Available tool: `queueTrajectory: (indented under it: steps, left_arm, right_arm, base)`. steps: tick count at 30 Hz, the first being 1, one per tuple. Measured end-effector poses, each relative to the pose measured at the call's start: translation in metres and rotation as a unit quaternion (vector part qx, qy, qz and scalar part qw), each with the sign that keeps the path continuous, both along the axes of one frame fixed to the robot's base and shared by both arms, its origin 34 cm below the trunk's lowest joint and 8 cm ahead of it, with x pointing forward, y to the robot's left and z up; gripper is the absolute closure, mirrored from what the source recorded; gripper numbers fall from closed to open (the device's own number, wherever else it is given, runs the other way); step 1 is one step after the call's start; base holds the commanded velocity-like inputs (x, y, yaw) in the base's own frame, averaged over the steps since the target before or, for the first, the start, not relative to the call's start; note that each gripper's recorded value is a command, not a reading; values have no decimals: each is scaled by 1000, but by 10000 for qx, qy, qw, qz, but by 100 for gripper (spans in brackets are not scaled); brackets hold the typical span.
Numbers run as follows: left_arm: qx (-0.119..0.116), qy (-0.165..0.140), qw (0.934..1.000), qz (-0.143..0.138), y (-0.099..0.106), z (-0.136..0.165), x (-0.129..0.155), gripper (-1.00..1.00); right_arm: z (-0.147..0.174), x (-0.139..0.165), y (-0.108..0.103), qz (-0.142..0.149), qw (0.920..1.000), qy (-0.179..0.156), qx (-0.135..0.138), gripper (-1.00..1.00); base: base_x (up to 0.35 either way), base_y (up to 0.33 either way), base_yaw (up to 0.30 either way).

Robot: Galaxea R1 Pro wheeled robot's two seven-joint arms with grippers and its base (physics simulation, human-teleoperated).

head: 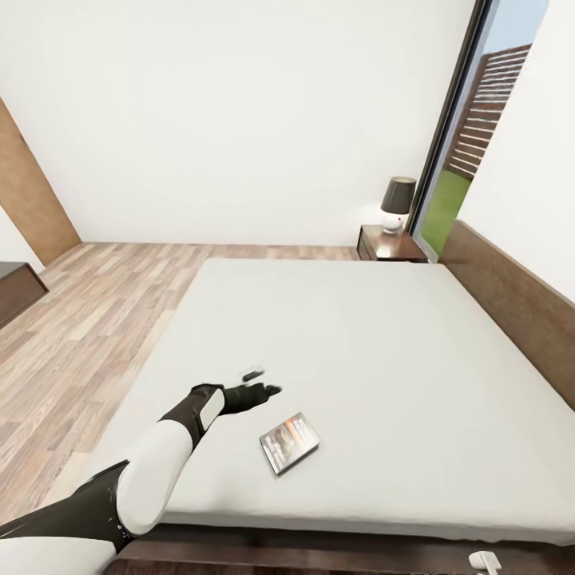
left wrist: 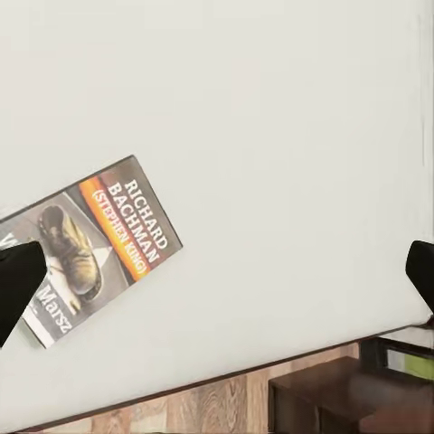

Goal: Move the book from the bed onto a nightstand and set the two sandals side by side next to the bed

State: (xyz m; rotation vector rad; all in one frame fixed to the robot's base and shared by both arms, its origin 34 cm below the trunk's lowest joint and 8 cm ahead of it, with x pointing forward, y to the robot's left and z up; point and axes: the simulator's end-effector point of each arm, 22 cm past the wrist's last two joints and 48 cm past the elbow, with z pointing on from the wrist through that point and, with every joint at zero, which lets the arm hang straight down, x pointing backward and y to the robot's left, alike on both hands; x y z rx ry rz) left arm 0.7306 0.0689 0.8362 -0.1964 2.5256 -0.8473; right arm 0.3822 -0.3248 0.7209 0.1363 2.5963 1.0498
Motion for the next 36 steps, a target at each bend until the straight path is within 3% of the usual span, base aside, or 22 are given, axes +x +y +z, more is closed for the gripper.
queueTrajectory:
  steps: [3,7,36]
  left_arm:
    - [-234,-146,9996,-93,-9,5,1,-100]
    - [-332,-182,9992,-130,-13,4,0,-100]
    - [-344,27,9993,-130,-13,-23,-7,-100]
  right_arm:
    - [-1,-1,0,-1,10000,22,0,-100]
    - [-3,-3,0,1,10000,53,0,-100]
    - [-15,-16,0,0,9996,278,0,-100]
  base:
    - [0,0,0]
    - [0,0,0]
    - [0,0,0]
